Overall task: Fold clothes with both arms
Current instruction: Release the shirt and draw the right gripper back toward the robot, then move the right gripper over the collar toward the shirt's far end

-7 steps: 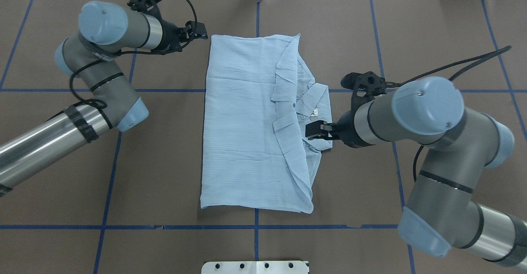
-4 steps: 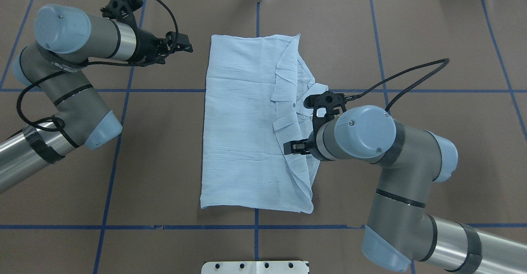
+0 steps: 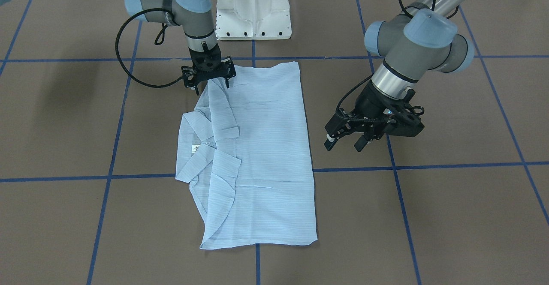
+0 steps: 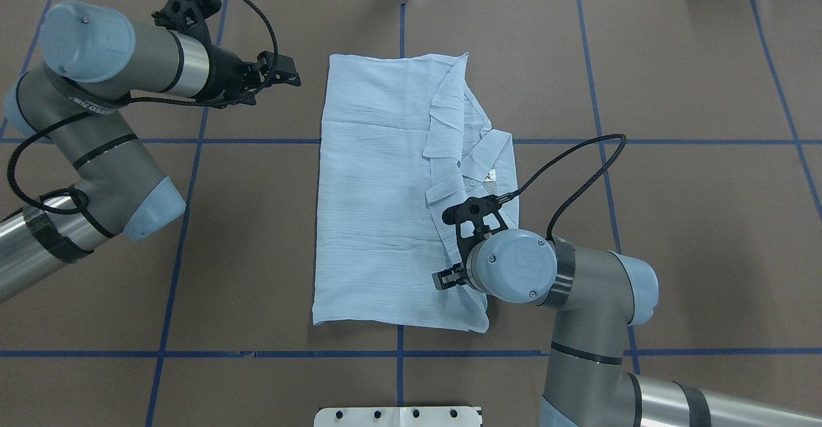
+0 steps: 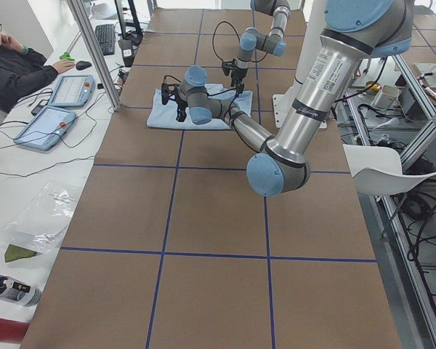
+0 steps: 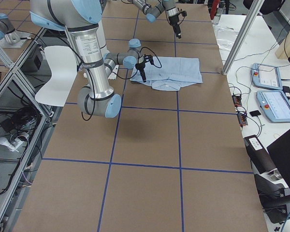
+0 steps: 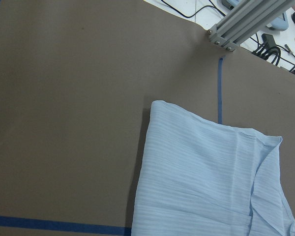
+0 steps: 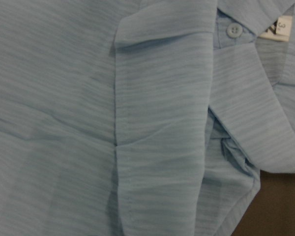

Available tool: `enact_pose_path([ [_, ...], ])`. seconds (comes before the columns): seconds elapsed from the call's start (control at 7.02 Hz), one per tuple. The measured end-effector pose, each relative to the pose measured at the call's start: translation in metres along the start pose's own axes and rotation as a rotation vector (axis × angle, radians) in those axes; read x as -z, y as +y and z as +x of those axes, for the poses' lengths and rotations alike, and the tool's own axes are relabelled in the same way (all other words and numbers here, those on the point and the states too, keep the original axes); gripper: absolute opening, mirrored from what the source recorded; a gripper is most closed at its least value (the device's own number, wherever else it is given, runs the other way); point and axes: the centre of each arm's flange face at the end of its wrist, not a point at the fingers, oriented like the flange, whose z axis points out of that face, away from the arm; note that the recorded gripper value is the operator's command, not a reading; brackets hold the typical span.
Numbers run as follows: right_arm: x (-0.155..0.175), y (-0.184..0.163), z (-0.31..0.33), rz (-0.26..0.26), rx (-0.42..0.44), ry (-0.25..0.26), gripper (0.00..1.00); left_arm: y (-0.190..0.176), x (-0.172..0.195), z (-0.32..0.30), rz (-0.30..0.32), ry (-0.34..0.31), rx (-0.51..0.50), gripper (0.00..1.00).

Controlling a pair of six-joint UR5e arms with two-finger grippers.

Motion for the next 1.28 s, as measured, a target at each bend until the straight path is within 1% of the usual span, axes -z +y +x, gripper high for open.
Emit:
enact_pose_path([
  [0.43, -0.009, 0.004, 0.002, -0.020, 0.009, 0.037, 1.00, 0.000, -0.004, -0.002, -0.003, -0.007, 0.003, 1.00],
  [0.85, -0.008, -0.010, 0.023, -0.033, 0.018, 0.094, 1.00, 0.002, -0.005, -0.001, -0.006, -0.006, 0.004, 1.00],
  [1.14, -0.003, -0.022, 0.055, -0.043, 0.036, 0.149, 1.00, 0.004, -0.006, 0.002, -0.009, -0.003, 0.004, 1.00],
  [1.28, -0.006, -0.019, 0.077, -0.054, 0.039, 0.181, 1.00, 0.004, -0.006, 0.004, -0.010, -0.001, 0.004, 1.00],
])
